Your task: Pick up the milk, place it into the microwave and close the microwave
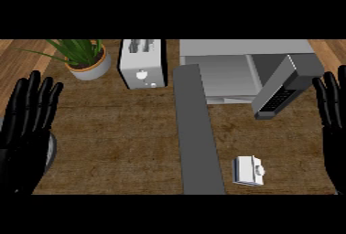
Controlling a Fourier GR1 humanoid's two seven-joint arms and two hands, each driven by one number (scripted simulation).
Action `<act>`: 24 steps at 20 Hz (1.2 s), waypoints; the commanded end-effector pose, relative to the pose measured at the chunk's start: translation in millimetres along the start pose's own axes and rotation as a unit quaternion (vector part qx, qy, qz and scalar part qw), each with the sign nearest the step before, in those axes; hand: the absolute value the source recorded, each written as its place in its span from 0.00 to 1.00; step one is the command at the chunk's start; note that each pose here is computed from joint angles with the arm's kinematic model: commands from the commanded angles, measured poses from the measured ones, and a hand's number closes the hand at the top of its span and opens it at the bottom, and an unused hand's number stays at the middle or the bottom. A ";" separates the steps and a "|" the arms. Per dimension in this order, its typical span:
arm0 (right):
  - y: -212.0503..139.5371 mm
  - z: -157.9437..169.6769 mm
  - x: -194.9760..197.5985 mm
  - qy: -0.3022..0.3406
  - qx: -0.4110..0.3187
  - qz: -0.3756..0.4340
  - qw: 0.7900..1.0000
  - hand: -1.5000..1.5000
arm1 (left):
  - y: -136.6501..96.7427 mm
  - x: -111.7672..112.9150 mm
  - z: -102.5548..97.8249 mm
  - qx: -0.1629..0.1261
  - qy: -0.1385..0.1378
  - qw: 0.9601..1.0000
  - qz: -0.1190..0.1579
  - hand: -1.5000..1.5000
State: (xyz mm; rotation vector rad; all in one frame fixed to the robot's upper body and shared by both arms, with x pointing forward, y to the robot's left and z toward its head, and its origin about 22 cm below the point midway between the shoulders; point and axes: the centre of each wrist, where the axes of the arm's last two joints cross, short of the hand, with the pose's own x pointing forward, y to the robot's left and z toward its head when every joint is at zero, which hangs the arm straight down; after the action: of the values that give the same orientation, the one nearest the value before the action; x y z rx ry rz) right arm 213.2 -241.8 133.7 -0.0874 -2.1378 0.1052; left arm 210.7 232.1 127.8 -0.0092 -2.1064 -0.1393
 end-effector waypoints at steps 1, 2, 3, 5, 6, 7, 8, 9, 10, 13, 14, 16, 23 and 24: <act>4.4 19.6 7.8 -0.020 0.006 -0.008 1.000 0.00 | -8.4 6.5 10.2 0.004 -0.009 1.000 -0.002 0.00; 17.6 25.9 28.8 -0.026 0.007 -0.029 0.999 0.00 | 0.9 11.3 -13.8 0.008 -0.006 1.000 -0.014 0.00; 31.3 31.0 27.9 -0.020 0.025 -0.041 0.999 0.00 | 6.5 -15.7 -0.8 0.024 0.001 1.000 -0.018 0.00; 34.3 39.3 36.0 -0.017 0.061 -0.064 0.996 0.00 | 12.2 -9.7 -5.5 0.041 0.007 0.999 -0.005 0.00; 47.2 50.6 42.4 -0.029 0.075 -0.080 0.994 0.00 | 16.6 -13.2 -4.5 0.053 0.015 0.998 -0.010 0.00; 59.1 50.7 37.1 0.027 0.117 -0.069 0.990 0.00 | 11.7 -31.8 8.7 0.082 0.072 0.994 0.012 0.00; 56.9 59.1 41.6 0.041 0.116 -0.067 0.990 0.00 | 15.8 -24.7 12.7 0.079 0.071 0.994 0.020 0.00; 55.1 69.3 49.3 0.026 0.111 -0.071 0.991 0.00 | 30.6 -23.2 3.6 0.095 0.066 0.993 0.007 0.00; 63.1 72.3 51.5 0.042 0.117 -0.069 0.990 0.00 | 39.8 -26.1 18.2 0.088 0.075 0.993 0.017 0.00; 67.9 89.3 53.4 0.045 0.117 -0.071 0.990 0.00 | 40.2 -25.4 34.9 0.083 0.074 0.994 0.021 0.00; 70.1 71.6 50.5 0.040 0.105 -0.061 0.992 0.00 | 36.0 -0.7 36.5 0.087 0.079 0.993 0.015 0.00; 51.4 92.0 67.9 0.044 0.106 -0.048 0.992 0.00 | 38.6 -7.5 49.1 0.080 0.075 0.994 0.016 0.00; 56.3 114.1 44.5 0.085 0.065 -0.003 0.994 0.00 | 34.7 20.9 73.4 0.085 0.066 0.994 0.017 0.00; 54.5 124.7 39.0 0.087 0.072 -0.006 0.994 0.00 | 63.4 13.0 63.3 0.086 0.068 0.994 0.019 0.00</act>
State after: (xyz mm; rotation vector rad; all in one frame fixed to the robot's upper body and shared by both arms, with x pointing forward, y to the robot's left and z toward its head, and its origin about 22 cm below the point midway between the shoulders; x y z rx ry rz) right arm 99.2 -181.3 108.8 0.0648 -1.9771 0.2186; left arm 158.6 286.0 109.9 0.0644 -1.9709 0.0566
